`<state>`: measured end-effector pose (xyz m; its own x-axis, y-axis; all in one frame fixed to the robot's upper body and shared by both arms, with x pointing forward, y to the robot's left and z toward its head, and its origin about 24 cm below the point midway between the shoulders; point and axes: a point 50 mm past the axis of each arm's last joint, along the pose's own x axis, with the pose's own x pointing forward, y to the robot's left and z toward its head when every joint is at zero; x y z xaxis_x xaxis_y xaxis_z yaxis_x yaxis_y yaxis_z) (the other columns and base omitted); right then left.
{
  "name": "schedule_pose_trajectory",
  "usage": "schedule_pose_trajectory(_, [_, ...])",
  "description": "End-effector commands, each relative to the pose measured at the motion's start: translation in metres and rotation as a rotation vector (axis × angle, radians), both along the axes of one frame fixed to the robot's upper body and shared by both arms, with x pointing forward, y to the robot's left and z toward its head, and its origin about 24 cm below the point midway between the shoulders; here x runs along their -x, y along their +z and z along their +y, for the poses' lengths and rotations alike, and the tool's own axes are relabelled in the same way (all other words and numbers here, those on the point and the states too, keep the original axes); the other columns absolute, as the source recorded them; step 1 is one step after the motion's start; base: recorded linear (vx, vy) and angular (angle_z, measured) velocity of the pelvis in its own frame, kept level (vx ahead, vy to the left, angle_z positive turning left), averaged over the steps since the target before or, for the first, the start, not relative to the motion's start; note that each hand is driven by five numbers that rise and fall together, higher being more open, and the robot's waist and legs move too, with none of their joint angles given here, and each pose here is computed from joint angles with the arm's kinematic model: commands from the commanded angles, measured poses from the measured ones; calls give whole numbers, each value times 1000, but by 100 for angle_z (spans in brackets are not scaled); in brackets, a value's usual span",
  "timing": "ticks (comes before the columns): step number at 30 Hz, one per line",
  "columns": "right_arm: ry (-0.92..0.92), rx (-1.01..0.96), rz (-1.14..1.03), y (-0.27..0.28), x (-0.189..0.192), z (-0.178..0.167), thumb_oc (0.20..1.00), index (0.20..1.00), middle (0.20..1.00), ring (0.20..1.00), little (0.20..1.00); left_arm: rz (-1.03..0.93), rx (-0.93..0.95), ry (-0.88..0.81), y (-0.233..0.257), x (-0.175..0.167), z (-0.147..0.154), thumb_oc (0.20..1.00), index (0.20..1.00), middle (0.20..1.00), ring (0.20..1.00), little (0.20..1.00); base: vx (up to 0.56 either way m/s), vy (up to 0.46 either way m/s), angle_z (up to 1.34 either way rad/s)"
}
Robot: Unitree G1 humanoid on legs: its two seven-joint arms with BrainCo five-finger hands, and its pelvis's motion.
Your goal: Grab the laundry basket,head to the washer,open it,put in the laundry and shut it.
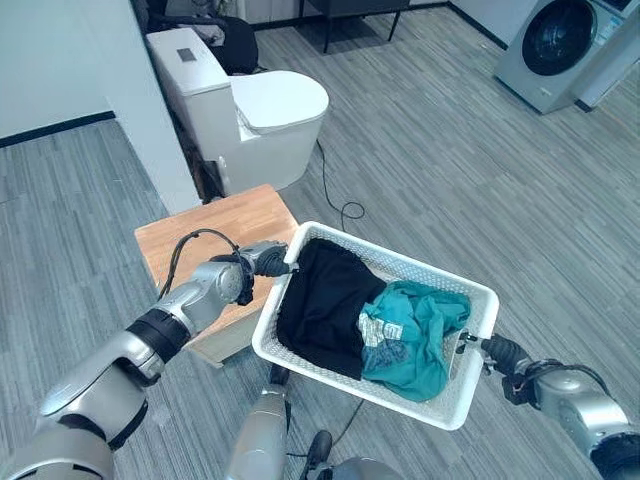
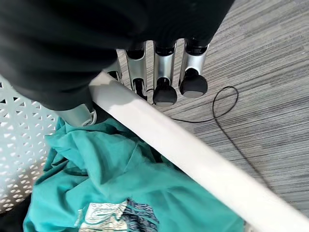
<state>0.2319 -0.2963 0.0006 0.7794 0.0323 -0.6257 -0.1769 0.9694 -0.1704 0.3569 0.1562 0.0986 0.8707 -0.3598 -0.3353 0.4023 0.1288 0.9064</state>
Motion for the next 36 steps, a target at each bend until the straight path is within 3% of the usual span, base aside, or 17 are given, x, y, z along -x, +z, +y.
schedule_pose_trajectory(1, [148, -156, -354, 71, -52, 34, 200, 200, 200, 200, 200, -187, 81, -42, 50, -15, -15, 200, 200, 200, 200, 200, 424, 137, -71])
schedule_pose_trajectory(11, [191, -63, -314, 61, -79, 54, 200, 200, 200, 200, 200, -209, 129, 50, 55, -10, 13, 200, 200, 200, 200, 200, 376, 120, -22])
schedule_pose_trajectory(17, [164, -89, -326, 59, -75, 52, 200, 200, 200, 200, 200, -258, 126, 31, 67, -16, 4, 200, 200, 200, 200, 200, 10, -213, 62])
schedule_pose_trajectory(24, [134, -118, -316, 50, -68, 52, 200, 200, 200, 200, 200, -252, 152, 31, 64, -16, 4, 200, 200, 200, 200, 200, -97, -267, -33])
schedule_pose_trajectory(36, [52, -153, -368, 58, -61, 38, 200, 200, 200, 200, 200, -217, 181, -19, 58, -18, -23, 200, 200, 200, 200, 200, -137, -257, -33])
